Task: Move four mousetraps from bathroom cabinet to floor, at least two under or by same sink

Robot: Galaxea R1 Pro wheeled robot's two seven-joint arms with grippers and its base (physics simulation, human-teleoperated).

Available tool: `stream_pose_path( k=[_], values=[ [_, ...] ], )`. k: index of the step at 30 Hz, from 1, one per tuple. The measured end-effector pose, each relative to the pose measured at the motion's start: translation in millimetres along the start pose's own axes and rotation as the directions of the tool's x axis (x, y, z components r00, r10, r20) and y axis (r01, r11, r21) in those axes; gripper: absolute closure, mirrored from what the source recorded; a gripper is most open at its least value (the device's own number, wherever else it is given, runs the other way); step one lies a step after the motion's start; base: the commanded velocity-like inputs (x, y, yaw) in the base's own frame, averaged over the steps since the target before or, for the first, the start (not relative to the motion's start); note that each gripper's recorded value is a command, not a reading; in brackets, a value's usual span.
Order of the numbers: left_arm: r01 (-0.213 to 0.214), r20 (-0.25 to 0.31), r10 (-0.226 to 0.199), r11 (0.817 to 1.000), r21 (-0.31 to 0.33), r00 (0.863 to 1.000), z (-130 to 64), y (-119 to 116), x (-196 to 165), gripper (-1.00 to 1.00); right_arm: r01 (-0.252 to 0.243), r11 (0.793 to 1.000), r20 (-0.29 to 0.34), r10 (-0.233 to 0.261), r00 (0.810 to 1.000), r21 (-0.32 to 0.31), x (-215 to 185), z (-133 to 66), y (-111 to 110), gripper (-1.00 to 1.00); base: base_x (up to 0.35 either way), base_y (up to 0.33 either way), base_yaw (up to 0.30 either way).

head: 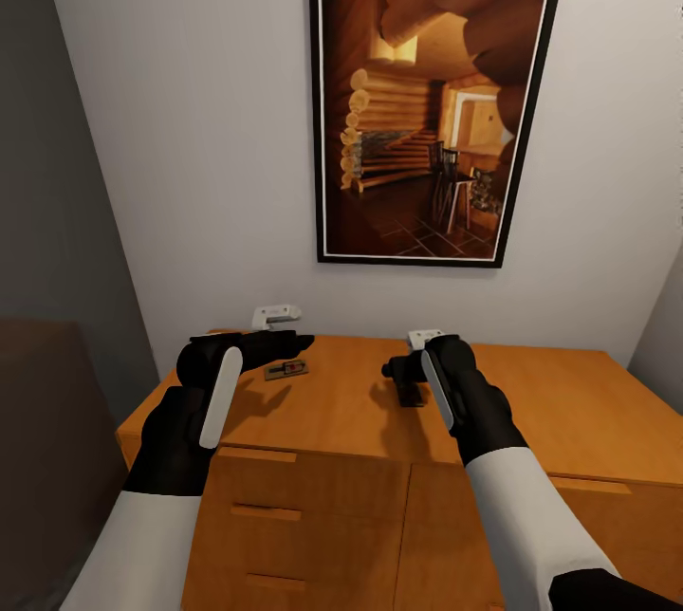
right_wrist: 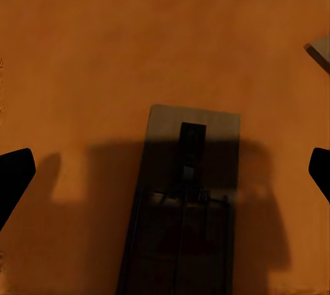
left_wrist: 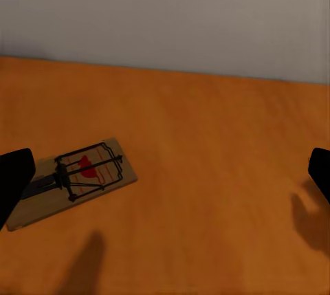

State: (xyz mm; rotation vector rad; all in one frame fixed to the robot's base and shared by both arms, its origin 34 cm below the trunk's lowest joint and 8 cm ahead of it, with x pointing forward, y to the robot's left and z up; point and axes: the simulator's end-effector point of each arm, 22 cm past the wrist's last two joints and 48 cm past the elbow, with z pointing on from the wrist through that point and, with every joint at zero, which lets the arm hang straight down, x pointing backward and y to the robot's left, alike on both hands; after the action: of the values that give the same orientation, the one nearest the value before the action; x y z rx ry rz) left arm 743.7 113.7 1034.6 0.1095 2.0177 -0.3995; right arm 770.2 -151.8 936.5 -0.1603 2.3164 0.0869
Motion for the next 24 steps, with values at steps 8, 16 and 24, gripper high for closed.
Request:
stream_pose_path(
  k=[8, 16, 24],
  values=[
    [0.001, 0.000, -0.001, 1.000, 0.001, 1.000, 0.3, -0.5, 0.1, -1.00, 0.000, 1.000, 0.004, 0.000, 1.000, 0.002, -1.5, -0.7, -1.0, -1.00, -0.201, 0.000, 0.000],
    [0.000, 0.000, 0.000, 1.000, 0.000, 1.000, 0.0, -0.2, 0.0, -1.00, 0.000, 1.000, 0.005, 0.000, 1.000, 0.002, -1.8, -1.3, -1.3, -1.00, -0.077, 0.000, 0.000],
    [0.000, 0.000, 0.000, 1.000, 0.000, 1.000, -0.1, -0.1, -0.1, -1.00, 0.000, 1.000, 0.006, 0.000, 1.000, 0.002, -2.0, -1.4, -0.9, -1.00, -0.016, 0.000, 0.000]
  ],
)
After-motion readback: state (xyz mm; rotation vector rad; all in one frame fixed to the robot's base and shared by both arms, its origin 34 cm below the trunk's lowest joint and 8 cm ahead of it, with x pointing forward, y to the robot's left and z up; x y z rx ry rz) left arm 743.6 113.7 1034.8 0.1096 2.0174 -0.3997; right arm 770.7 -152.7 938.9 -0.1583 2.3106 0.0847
